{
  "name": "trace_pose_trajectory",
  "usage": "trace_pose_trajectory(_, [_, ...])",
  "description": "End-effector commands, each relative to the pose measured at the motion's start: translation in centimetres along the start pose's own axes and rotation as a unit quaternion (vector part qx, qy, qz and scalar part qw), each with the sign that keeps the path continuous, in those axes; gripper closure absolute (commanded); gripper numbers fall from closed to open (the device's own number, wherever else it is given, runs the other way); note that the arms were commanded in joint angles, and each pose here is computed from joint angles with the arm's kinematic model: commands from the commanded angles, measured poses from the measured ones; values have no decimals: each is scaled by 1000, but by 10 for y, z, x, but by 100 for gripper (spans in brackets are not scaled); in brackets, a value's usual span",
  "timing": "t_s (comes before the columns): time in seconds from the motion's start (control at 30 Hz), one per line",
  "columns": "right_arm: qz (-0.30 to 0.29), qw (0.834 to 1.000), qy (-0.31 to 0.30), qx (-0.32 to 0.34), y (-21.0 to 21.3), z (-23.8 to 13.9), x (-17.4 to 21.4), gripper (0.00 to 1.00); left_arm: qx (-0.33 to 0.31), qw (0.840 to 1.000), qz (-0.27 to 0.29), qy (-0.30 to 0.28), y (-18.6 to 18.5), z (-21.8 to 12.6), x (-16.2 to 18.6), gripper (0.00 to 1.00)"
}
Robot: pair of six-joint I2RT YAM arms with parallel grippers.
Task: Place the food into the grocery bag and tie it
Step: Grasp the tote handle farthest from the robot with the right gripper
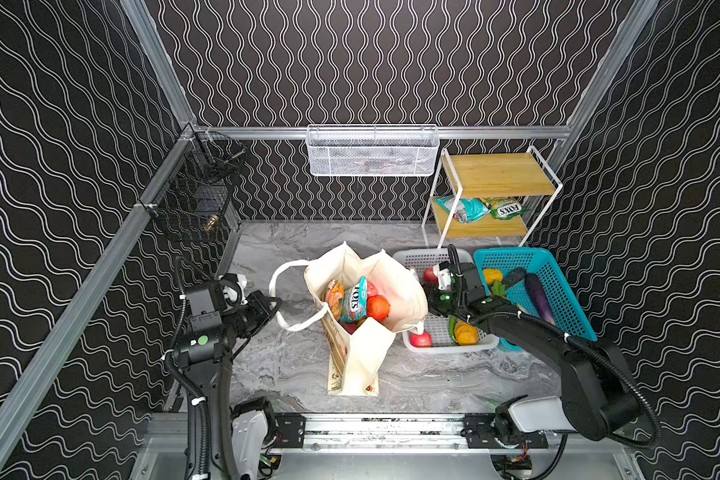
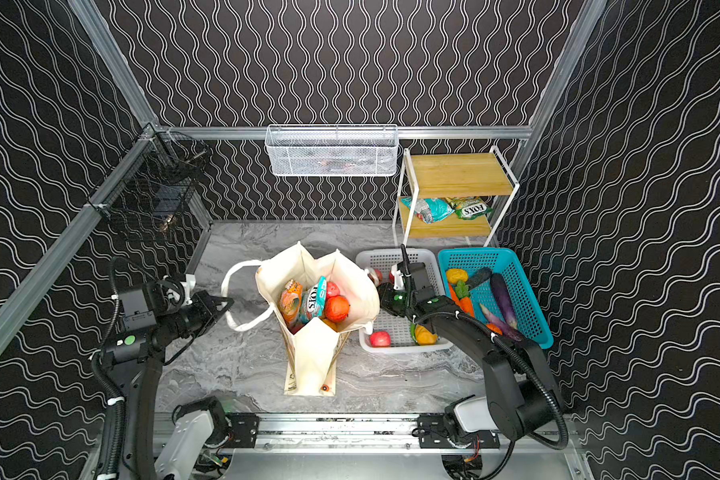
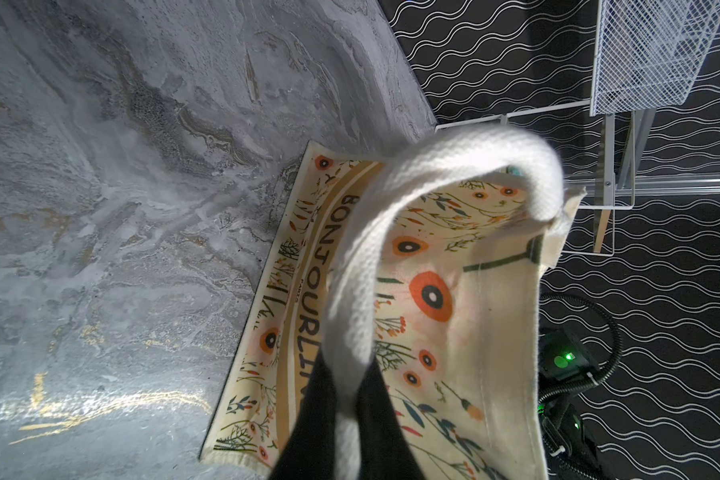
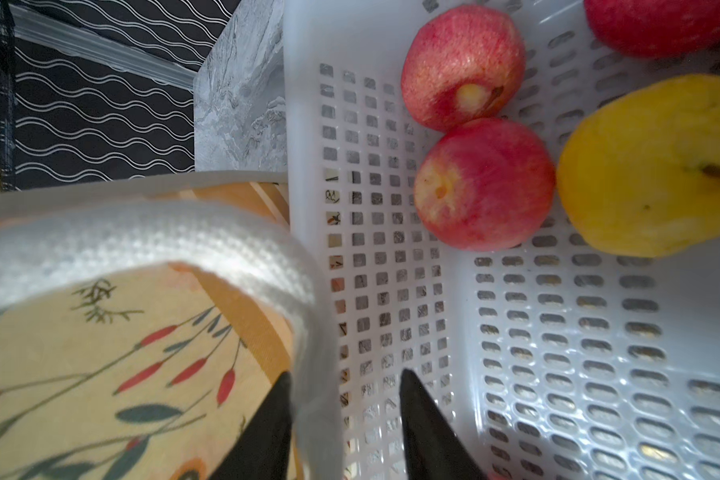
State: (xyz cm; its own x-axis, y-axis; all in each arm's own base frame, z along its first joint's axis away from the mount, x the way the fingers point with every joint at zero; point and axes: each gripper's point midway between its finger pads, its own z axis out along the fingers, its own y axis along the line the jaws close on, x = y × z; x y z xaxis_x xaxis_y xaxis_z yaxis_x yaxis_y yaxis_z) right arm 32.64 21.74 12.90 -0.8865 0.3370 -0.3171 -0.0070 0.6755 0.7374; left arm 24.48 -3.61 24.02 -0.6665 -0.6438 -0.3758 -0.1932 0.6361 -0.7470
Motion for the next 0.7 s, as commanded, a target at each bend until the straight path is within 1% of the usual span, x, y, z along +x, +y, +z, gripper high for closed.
trace_pose_trajectory(0.0, [-9,1000,-15,-17,10,1,-10,67,18,1000,16,-7,-9,-3,-4,100])
trace_pose_trajectory(0.13, [-11,1000,-13,-16,9,2,-11,83,21,1000,18,-7,-11,-4,-4,100])
trace_pose_trajectory(0.23, [-18,999,-24,-13,13,-7,-14,93,20,1000,20,-10,-14,-6,-5,100])
trace_pose_trajectory(0.3, [-30,999,-35,-6,17,-18,-17,96,20,999,24,-12,-16,-8,-7,100])
trace_pose_trajectory(0.43, [-59,996,-63,17,28,-53,-23,100,14,999,31,-18,-20,-14,-11,100])
trace_pose_trajectory(0.57, [-78,993,-90,21,44,-90,-28,100,10,999,43,-32,-31,-25,-19,100])
trace_pose_trajectory(0.67, [-87,991,-104,10,62,-116,-31,100,-6,998,52,-41,-39,-36,-26,100])
